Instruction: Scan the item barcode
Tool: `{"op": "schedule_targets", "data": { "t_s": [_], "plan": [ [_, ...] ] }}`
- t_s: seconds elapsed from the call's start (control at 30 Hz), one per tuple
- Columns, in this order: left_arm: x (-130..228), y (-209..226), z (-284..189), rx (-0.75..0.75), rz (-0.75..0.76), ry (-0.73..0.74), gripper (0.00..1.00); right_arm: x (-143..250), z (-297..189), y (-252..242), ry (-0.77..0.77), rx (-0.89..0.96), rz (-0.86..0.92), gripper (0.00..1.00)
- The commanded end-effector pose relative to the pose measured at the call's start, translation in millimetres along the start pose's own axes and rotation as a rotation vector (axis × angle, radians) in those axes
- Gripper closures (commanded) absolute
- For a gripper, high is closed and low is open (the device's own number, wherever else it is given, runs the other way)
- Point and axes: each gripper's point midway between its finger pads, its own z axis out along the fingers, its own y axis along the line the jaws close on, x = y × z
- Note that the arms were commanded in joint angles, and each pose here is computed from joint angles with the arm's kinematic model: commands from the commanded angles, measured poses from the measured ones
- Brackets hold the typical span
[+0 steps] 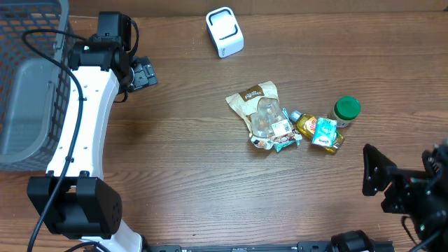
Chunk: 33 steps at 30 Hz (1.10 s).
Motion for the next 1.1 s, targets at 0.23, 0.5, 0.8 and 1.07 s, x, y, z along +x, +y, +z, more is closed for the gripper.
{"op": "schedule_targets", "data": {
  "t_s": [0.23,0.5,0.8,1.07],
  "plan": [
    [-2.6,-3.6,-7.8,0.016,0.01,-0.019,0.0,32.1,31.8,-4.7,-0.2,-0.039,0.014,0.0],
    [-2.6,-3.6,-7.8,0.016,0.01,-0.019,0.0,27.2,57.0,7.9,-0.49,-0.119,-0.116,0.0],
    [-2.6,-3.6,-7.8,0.016,0.01,-0.019,0.0,31.4,77.1,12.8,-0.78,-0.188,-0.129,0.0],
    [-2.6,-3.6,-7.8,0.016,0.01,-0.019,0.0,55.7,97.5,7.9,-0.844,-0.192,-0.136,0.0]
  ]
}}
